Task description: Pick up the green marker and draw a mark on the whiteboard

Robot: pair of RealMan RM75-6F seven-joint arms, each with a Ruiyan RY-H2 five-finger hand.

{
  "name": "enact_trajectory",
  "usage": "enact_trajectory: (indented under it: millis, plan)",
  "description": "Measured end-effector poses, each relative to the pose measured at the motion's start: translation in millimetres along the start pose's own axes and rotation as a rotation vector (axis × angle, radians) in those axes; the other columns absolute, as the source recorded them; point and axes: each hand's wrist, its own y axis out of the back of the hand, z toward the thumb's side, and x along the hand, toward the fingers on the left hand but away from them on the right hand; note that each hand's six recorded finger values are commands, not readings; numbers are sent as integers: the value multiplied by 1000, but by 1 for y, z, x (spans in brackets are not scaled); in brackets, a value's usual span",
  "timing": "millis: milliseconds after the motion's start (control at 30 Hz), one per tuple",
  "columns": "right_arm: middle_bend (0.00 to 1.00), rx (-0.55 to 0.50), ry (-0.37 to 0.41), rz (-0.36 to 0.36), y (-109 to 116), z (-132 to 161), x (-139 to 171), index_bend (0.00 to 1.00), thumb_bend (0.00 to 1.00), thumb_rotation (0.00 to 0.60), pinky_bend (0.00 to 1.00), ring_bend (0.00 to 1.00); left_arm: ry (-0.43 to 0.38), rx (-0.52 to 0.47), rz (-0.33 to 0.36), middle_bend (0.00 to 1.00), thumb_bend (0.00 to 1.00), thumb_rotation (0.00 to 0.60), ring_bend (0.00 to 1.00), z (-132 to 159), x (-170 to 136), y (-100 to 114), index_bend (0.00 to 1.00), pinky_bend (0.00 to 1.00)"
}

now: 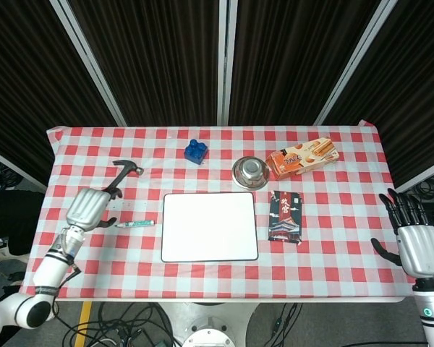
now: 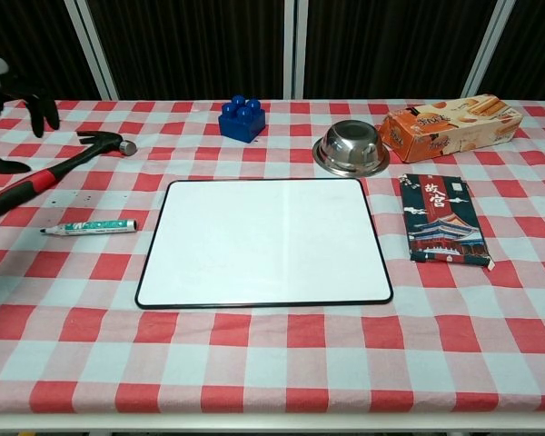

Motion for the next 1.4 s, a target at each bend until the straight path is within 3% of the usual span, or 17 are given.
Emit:
enact_trajectory:
  millis: [167,733,1067,1400]
  plan:
    - [0,-6,-19,8,-1,-6,1,0,140,600,0,0,2,6,-64,421,241,600,822,29,20,-18,387,944]
    - [0,-25,-32,35,-10,-11,3,0,134,600,0,0,39,268,-173,456,243,600,864,89,29,-53,412,955]
    - [0,-29,-44,48,-13,-14,6,0,133,600,0,0,110,187,-176,488,258,600,901,81,32,-60,438,977]
    - [0,-31,-50,50,-14,-16,11,0,132,600,0,0,164,279,-224,481,260,600,908,78,36,-73,438,984]
